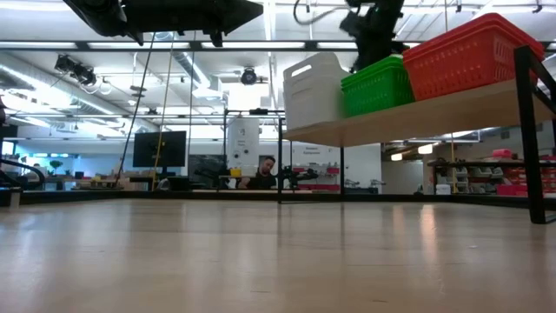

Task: Stack baskets on shelf by color
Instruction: Stack the white bin on top of the white bin on the shelf, then adjust the stack of green bins

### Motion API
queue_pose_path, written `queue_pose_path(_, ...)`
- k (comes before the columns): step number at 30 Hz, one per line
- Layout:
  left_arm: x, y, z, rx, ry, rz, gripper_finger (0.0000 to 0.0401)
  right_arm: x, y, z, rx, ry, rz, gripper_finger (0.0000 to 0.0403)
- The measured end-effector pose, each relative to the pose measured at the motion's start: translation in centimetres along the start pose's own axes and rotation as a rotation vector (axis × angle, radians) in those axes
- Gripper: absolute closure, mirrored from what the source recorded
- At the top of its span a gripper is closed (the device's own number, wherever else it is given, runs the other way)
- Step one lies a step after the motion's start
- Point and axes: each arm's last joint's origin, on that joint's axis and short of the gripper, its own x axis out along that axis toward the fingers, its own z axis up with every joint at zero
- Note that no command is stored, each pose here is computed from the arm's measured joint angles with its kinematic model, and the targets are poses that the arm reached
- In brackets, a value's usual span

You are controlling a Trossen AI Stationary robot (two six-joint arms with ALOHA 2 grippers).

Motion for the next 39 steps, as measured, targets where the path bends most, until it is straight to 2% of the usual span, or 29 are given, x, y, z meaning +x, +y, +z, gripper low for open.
queue_pose_path(7,0.0,0.0,0.0,-0.001,0.001,0.0,0.0382,-3.2,1.2,-1.7,-0.09,-0.038,0.132,0.0312)
queue_pose_path(14,0.0,0.0,0.0,-0.001,0.003,-0.001,0.0389,-6.1,2.5,-4.0,-0.138,-0.059,0.191,0.0312)
queue_pose_path(17,0.0,0.0,-0.1,-0.001,0.006,-0.001,0.0383,-7.0,3.4,-5.3,-0.158,-0.022,0.221,0.0312)
queue_pose_path(24,0.0,0.0,-0.1,-0.001,0.006,-0.001,0.0379,-5.8,7.7,-8.6,-0.294,0.174,0.217,0.0312)
queue_pose_path(27,0.0,0.0,-0.1,-0.001,0.006,-0.001,0.0384,-5.0,9.3,-9.7,-0.362,0.213,0.184,0.0312)
queue_pose_path(33,0.0,0.0,-0.1,-0.002,0.01,-0.001,0.0388,-5.2,10.9,-11.4,-0.41,0.225,0.179,0.0312)
queue_pose_path(39,0.0,0.0,-0.1,0.005,0.01,-0.001,0.0377,-5.4,12.3,-12.7,-0.518,0.22,0.181,0.0312)
